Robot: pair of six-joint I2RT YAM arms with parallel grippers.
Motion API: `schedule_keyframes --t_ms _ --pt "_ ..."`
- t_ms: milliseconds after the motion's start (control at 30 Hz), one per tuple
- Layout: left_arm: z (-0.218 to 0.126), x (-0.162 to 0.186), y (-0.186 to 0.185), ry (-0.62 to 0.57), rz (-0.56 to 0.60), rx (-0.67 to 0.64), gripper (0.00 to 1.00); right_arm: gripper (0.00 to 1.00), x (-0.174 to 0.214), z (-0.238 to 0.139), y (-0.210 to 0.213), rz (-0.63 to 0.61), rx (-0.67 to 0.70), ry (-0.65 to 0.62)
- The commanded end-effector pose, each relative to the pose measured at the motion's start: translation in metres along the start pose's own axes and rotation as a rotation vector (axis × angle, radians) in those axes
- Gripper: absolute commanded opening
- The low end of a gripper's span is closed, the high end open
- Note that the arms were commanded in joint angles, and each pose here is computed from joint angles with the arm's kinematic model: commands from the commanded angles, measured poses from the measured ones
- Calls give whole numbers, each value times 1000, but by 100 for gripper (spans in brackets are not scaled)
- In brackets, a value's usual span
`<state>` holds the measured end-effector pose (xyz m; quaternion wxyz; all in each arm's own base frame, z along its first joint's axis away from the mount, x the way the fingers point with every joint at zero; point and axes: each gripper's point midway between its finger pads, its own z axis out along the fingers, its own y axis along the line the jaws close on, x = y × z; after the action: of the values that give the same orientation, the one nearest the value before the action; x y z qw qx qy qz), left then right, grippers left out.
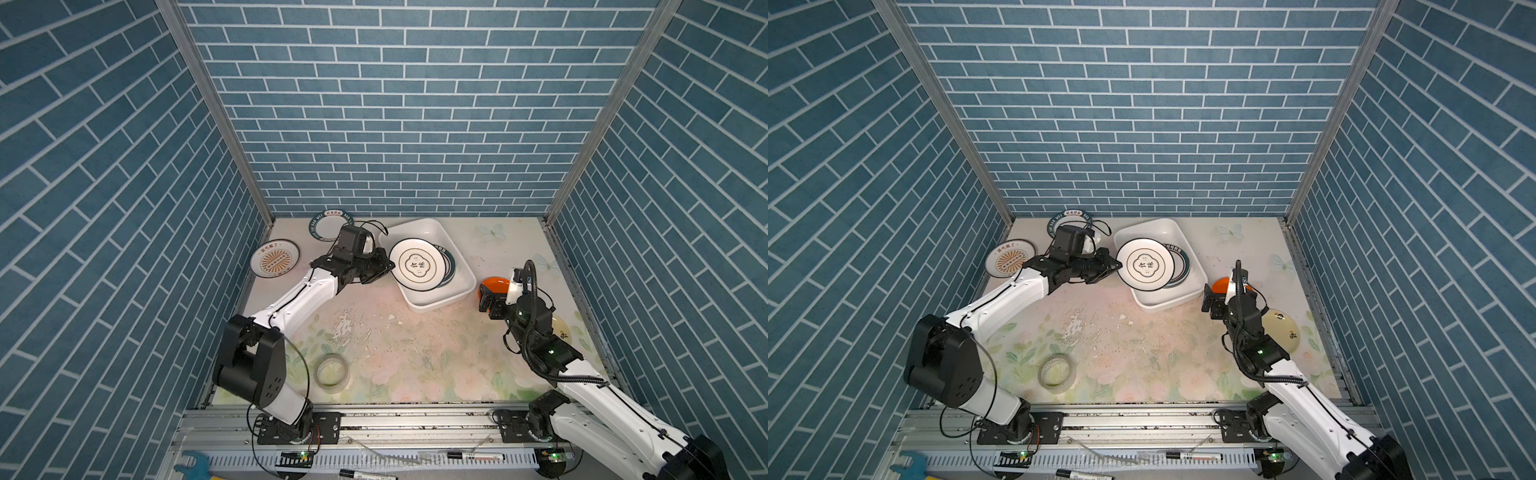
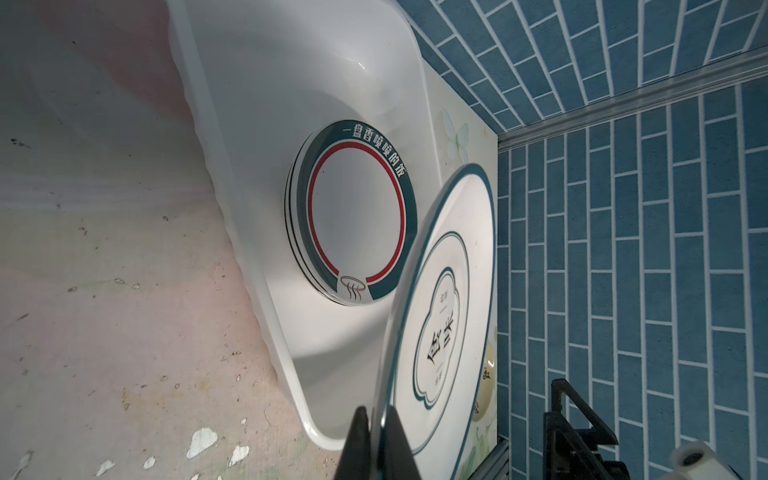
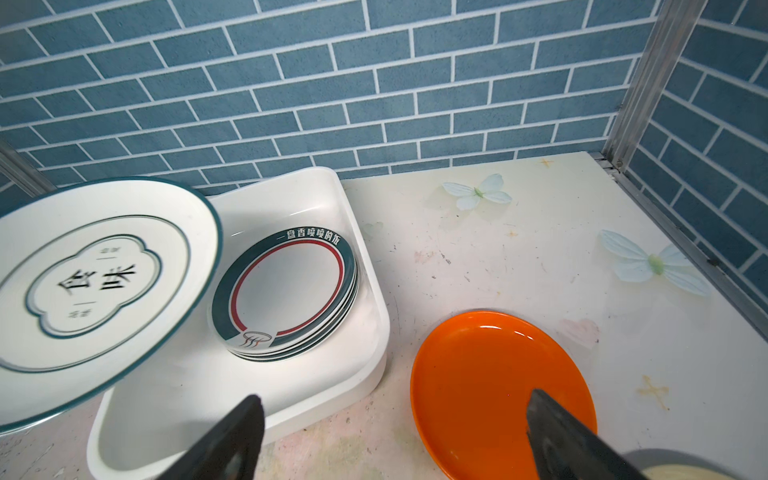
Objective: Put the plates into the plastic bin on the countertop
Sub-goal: 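Lift the green-rim plate with the left gripper and carry it over the bin, then lower the green-rim plate onto the stack in the bin with the left gripper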
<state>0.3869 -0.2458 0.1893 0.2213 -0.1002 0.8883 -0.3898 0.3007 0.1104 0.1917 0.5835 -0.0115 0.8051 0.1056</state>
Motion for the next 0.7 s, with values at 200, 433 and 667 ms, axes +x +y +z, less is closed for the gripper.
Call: schedule_keyframes --t_ms 200,433,667 --pt "53 -32 -20 -37 8 38 0 97 -18 -3 11 15 -69 -102" --pt "92 -41 -9 -22 -26 24 0 97 -3 -9 7 38 -84 -106" --pt "116 -45 4 -21 -47 -6 0 97 8 -4 16 44 -136 -67"
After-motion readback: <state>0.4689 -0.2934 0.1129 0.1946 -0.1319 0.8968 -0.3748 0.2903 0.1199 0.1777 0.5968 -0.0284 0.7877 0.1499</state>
